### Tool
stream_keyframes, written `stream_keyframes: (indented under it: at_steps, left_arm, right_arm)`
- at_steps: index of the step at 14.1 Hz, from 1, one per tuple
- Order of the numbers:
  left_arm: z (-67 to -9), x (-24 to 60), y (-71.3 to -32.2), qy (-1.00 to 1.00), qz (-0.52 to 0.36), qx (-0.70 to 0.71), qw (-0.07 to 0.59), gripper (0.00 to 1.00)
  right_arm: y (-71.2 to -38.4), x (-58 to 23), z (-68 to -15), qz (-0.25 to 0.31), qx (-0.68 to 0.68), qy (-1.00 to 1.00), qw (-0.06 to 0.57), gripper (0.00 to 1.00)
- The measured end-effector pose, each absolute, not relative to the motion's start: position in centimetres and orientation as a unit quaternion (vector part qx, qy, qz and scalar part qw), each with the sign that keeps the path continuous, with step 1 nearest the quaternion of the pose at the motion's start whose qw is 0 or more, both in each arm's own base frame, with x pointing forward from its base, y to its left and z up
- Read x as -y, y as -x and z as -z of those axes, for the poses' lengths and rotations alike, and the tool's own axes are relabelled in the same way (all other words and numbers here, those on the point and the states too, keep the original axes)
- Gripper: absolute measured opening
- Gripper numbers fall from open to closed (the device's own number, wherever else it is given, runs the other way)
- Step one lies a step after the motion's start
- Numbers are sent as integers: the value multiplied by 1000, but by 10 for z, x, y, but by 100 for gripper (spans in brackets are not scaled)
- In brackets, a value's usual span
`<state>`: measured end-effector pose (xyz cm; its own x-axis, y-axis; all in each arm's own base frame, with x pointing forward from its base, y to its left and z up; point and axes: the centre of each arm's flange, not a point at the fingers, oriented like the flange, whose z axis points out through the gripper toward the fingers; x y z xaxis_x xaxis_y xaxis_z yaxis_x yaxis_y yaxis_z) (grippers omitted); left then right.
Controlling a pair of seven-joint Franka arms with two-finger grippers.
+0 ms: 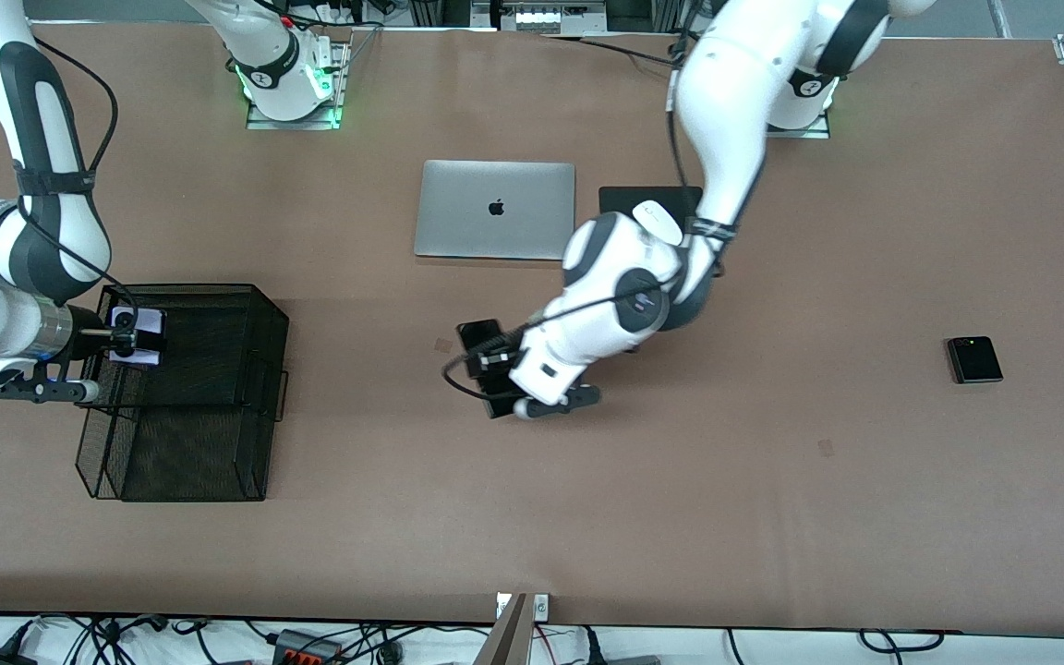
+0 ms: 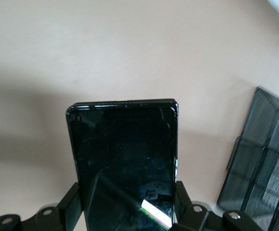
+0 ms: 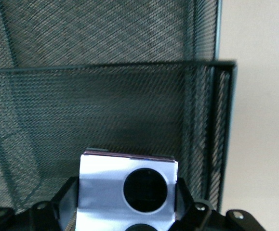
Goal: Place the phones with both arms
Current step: 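Carry the white phone and black phone with the right and left grippers, then open both grippers, releasing the white phone in the basket and black phone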
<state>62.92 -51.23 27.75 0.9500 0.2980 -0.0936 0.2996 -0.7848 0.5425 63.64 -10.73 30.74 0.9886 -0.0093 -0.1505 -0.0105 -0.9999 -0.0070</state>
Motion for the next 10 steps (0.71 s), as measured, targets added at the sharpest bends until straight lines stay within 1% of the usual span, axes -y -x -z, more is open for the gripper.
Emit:
stream_keyframes:
  at_steps: [1, 3, 5, 7, 10]
  left_arm:
    - [-269, 525, -624, -942, -19, -157, 296, 78]
    - [-256, 545, -611, -944, -35, -143, 296, 78]
    - [-245, 555, -602, -960, -53, -105, 253, 78]
    - [-232, 561, -591, -975, -48, -60, 210, 78]
    - [-219, 560, -585, -982, -28, -32, 183, 78]
  right_arm:
    - [-636, 113, -304, -74, 0, 997, 4, 84]
    - [-638, 115, -309, -69, 3, 998, 4, 99]
    - [-646, 102, -335, -64, 10, 998, 6, 100]
    - [-653, 72, -379, -70, 4, 997, 6, 100]
    - [-661, 23, -447, -64, 3, 998, 2, 100]
